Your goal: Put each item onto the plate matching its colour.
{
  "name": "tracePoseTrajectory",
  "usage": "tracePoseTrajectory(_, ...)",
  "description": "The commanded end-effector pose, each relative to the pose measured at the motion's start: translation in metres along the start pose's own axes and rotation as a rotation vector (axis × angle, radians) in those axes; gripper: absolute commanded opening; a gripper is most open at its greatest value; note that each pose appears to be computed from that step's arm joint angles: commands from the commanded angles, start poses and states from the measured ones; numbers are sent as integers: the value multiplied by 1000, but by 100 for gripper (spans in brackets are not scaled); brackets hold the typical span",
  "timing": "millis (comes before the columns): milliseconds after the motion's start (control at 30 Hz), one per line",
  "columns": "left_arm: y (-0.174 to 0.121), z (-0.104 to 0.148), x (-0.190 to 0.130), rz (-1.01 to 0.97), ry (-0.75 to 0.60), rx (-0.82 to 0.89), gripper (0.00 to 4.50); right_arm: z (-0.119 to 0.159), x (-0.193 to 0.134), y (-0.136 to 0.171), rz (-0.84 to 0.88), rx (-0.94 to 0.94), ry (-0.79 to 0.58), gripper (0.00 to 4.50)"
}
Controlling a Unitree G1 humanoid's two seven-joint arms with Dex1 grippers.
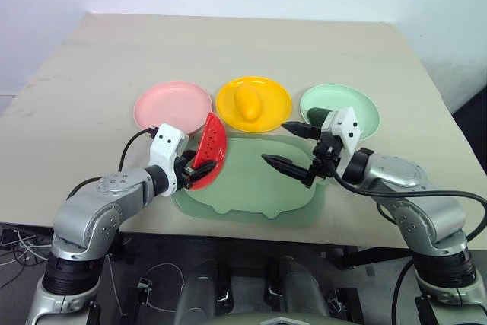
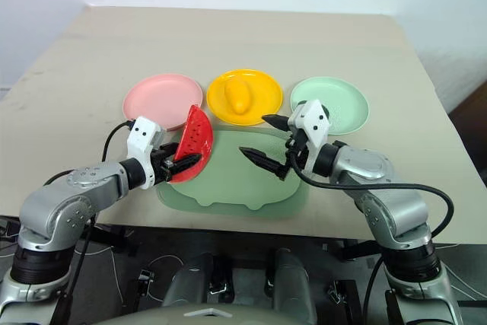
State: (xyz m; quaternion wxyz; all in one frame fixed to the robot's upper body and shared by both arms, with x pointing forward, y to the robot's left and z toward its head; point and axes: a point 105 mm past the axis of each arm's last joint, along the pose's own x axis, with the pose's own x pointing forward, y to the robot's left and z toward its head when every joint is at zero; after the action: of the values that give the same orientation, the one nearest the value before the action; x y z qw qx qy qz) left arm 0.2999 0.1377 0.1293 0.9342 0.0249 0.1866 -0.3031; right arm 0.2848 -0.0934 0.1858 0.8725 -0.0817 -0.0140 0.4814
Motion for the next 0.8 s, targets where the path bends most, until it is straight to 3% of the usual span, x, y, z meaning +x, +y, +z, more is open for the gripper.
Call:
tracePoseTrajectory(33, -1, 16, -7, 1, -48, 39, 262, 6, 0, -1, -2, -30, -26, 450)
tracePoseTrajectory(200, 9, 45, -13, 48, -147, 51, 261, 7, 0, -3, -4, -40, -25, 450)
tracePoseTrajectory(300, 51, 88, -24, 237, -274, 63, 261, 14, 2, 2, 17, -35, -47, 450)
tracePoseTrajectory(400, 79, 109, -30, 356, -328, 32, 261, 15, 4, 3, 33, -34, -48, 450)
tracePoseTrajectory(500, 103, 114, -28, 443, -329, 12, 261, 15, 5, 3, 39, -34, -47, 450)
tracePoseTrajectory(667, 131, 99, -8, 528, -194, -31, 261, 12, 8, 1, 34, -35, -44, 450)
tracePoseTrajectory(800, 146, 97, 8, 533, -208, -59, 261, 13, 10, -2, 28, -41, -45, 450)
